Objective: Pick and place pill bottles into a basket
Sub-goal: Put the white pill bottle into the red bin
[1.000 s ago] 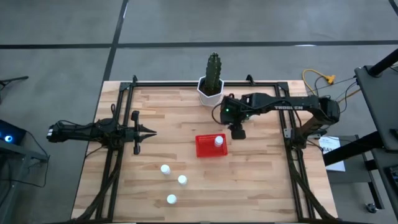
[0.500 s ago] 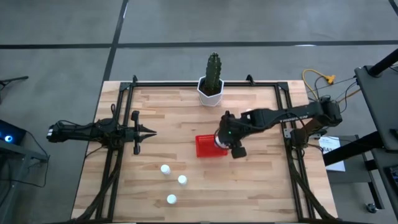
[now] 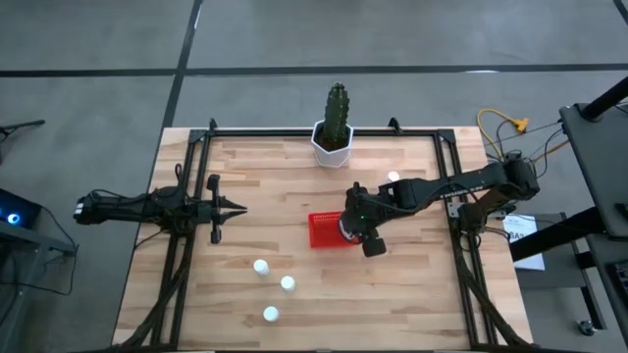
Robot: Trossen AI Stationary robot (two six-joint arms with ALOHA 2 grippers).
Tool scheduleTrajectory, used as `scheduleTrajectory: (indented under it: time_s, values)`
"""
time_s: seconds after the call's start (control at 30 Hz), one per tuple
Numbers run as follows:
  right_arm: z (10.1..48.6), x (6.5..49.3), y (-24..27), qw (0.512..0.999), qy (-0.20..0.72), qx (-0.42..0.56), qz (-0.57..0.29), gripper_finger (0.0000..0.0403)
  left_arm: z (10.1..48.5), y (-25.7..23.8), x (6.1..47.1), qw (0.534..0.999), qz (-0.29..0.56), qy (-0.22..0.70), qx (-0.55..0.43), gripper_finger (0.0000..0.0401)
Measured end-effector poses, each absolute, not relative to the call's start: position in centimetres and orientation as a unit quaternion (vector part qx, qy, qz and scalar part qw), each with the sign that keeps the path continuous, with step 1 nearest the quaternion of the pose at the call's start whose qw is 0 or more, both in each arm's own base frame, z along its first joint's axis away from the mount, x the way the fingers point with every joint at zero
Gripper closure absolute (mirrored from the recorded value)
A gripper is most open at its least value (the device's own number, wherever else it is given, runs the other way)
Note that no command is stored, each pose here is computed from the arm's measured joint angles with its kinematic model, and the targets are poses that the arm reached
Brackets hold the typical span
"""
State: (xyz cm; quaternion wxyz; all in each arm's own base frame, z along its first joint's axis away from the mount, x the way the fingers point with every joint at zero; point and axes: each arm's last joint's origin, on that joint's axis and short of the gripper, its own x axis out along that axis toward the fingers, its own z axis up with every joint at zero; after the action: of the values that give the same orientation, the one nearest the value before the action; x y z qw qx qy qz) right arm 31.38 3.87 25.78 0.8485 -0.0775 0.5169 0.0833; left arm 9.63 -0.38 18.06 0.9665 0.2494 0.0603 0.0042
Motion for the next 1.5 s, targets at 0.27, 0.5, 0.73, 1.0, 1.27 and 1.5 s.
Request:
scheduleTrajectory:
  time_s: [0.27,0.5,0.73,1.0,1.27,1.5]
  values:
    - [24.6,31.4,3.9,0.852,0.512,-0.075,0.083,0.0259,18.1,-0.4,9.6,0.967,0.004,0.060,0.249,0.0386]
    - [23.6,31.3,3.9,0.857,0.502,-0.069,0.093,0.0259,18.1,-0.4,9.6,0.966,0.004,0.060,0.250,0.0386]
    - [22.8,31.2,3.9,0.858,0.501,-0.069,0.093,0.0259,18.1,-0.4,9.6,0.966,0.004,0.060,0.249,0.0386]
    - [21.8,30.8,3.9,0.854,0.509,-0.067,0.090,0.0259,18.1,-0.4,9.6,0.967,0.004,0.060,0.249,0.0386]
    - [21.9,31.2,3.9,0.863,0.491,-0.070,0.091,0.0259,18.1,-0.4,9.6,0.967,0.004,0.060,0.249,0.0386]
    - [20.1,31.8,4.0,0.847,0.518,-0.073,0.091,0.0259,18.1,-0.4,9.6,0.967,0.004,0.059,0.249,0.0386]
